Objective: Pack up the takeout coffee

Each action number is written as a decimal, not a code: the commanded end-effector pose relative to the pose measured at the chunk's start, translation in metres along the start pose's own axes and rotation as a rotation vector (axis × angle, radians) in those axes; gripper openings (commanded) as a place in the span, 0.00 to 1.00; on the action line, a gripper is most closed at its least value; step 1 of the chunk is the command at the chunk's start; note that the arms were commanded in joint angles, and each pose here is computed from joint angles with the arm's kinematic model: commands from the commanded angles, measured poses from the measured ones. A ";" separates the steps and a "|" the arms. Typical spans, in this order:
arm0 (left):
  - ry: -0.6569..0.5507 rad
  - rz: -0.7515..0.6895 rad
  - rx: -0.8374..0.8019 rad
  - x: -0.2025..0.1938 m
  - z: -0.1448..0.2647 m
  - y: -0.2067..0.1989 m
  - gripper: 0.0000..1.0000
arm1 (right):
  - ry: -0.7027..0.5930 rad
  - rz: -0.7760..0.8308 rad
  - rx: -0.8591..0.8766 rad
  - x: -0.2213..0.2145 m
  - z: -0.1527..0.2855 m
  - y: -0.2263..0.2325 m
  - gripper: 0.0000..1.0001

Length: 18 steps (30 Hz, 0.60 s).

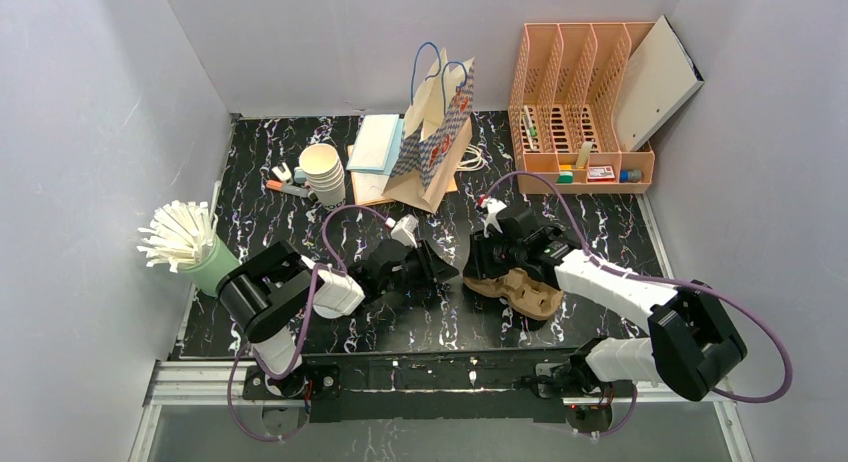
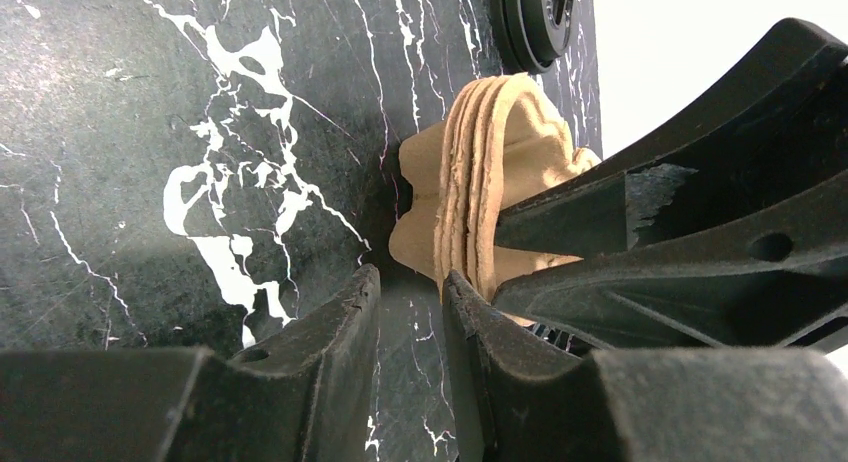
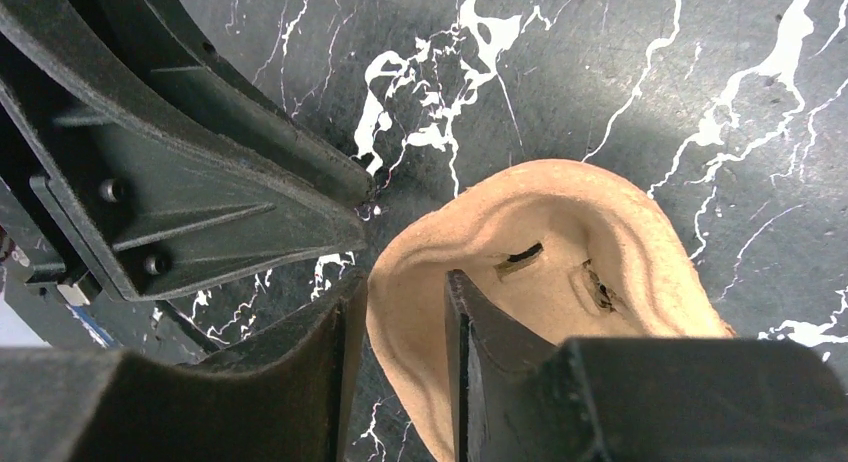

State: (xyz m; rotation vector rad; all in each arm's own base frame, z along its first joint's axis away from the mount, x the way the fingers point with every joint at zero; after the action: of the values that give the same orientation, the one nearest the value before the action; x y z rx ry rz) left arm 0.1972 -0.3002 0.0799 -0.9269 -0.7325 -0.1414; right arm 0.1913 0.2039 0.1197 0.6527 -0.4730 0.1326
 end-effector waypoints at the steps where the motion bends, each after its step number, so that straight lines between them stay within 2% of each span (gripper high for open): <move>1: -0.028 -0.001 -0.036 0.011 -0.006 -0.008 0.28 | -0.008 0.039 0.020 0.009 -0.001 0.011 0.45; 7: -0.017 0.002 -0.042 0.009 -0.008 -0.007 0.29 | 0.020 0.043 0.019 0.005 -0.005 0.010 0.45; 9: -0.014 0.003 -0.047 0.009 -0.009 -0.007 0.29 | 0.021 0.042 0.021 0.005 -0.005 0.011 0.40; 12: -0.014 0.007 -0.055 0.008 -0.009 -0.007 0.29 | 0.010 0.036 0.032 0.006 -0.001 0.014 0.27; 18: -0.023 0.013 -0.078 0.011 -0.006 -0.012 0.32 | -0.048 0.023 0.069 0.010 0.009 0.021 0.23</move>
State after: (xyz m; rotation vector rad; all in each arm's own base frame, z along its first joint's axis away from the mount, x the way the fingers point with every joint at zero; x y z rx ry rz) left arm 0.1978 -0.3048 0.0754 -0.9554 -0.7046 -0.1460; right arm 0.1882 0.2089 0.1183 0.6530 -0.4523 0.1520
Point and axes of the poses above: each gripper's point midway between its finger pads, its own z axis back along the fingers, its own y axis along the line the jaws close on, x = y × z, the point moved 6 cm from there along z, back along the fingers, and after that the axes turned 15 degrees about -z, right-handed, at the moved point
